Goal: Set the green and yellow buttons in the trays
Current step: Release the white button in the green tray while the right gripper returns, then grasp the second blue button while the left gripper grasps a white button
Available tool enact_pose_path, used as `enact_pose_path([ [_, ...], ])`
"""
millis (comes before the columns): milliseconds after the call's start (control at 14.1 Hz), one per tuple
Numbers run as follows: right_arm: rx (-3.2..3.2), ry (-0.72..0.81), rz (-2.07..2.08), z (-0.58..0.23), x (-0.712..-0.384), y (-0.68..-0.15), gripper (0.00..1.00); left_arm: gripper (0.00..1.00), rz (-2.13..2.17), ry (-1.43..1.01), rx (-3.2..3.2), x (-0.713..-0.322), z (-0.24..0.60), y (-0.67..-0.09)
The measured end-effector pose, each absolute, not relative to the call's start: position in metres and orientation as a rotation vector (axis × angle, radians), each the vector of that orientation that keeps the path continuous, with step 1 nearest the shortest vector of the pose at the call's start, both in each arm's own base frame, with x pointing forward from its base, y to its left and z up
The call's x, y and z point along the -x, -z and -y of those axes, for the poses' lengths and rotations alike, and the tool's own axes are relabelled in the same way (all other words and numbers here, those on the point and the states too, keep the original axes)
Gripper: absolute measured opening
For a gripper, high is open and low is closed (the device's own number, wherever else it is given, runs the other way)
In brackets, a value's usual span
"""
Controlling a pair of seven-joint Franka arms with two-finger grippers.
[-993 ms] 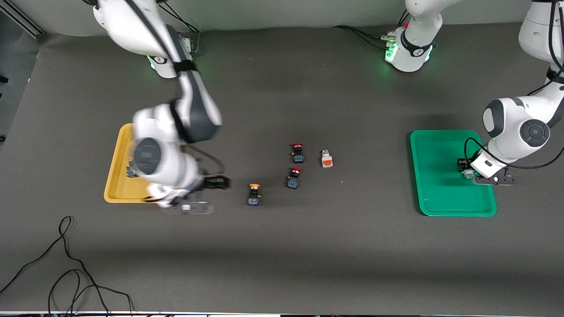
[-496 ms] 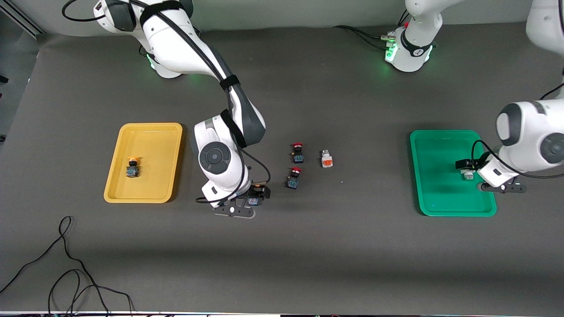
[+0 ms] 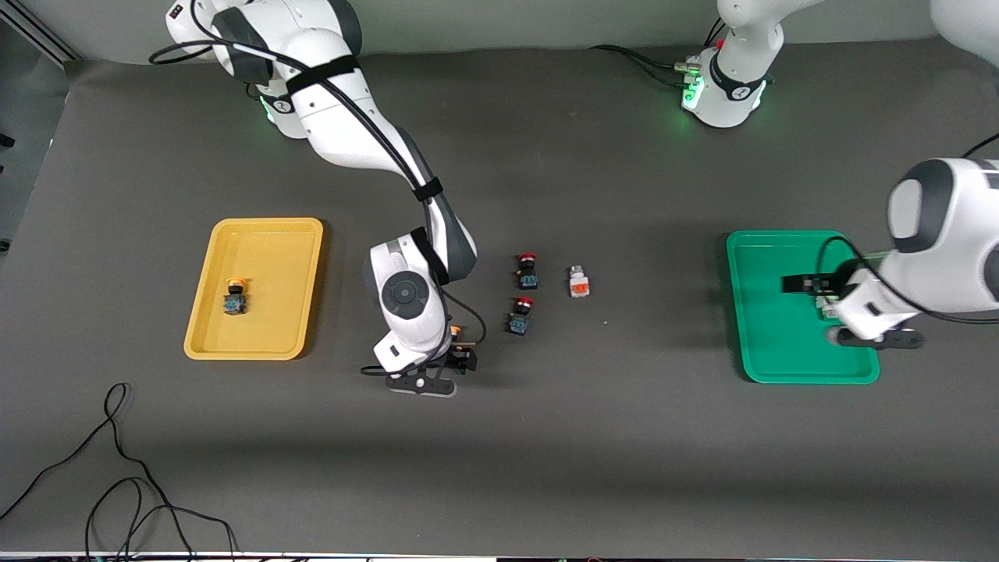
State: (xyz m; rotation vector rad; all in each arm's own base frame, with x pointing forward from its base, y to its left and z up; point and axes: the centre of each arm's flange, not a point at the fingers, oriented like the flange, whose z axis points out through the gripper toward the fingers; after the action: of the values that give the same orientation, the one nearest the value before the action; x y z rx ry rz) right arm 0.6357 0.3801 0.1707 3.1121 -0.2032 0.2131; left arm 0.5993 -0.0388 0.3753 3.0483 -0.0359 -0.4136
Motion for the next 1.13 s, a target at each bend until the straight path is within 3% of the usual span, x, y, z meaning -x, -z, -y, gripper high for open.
enact_pose_path([
  [71,-3.113,-0.215,0.198,-0.382,-0.635,-0.171,0.88,0.98,0.024,0.417,-3.041,-0.596,0.071,-0.377],
  [142,-3.114,-0.217,0.196,-0.383,-0.634,-0.172,0.88,0.98,0.000,0.419,-3.042,-0.592,0.105,-0.377],
  [284,-3.116,-0.217,0.188,-0.387,-0.632,-0.173,0.70,0.98,-0.006,0.395,-3.047,-0.582,0.176,-0.370],
  [425,-3.116,-0.215,0.177,-0.391,-0.629,-0.173,0.65,0.99,-0.018,0.360,-3.033,-0.573,0.233,-0.351],
  [567,-3.117,-0.212,0.176,-0.392,-0.628,-0.173,0.44,0.99,-0.064,0.364,-3.014,-0.565,0.268,-0.326],
  [638,-3.116,-0.206,0.177,-0.391,-0.627,-0.174,0.40,0.99,-0.076,0.375,-3.006,-0.563,0.279,-0.315],
  [922,-3.114,-0.160,0.138,-0.388,-0.628,-0.189,0.40,0.99,-0.112,0.395,-2.987,-0.557,0.303,-0.273],
  [1134,-3.126,-0.053,0.129,-0.381,-0.633,-0.250,0.40,0.99,-0.149,0.370,-3.009,-0.550,0.325,-0.242],
])
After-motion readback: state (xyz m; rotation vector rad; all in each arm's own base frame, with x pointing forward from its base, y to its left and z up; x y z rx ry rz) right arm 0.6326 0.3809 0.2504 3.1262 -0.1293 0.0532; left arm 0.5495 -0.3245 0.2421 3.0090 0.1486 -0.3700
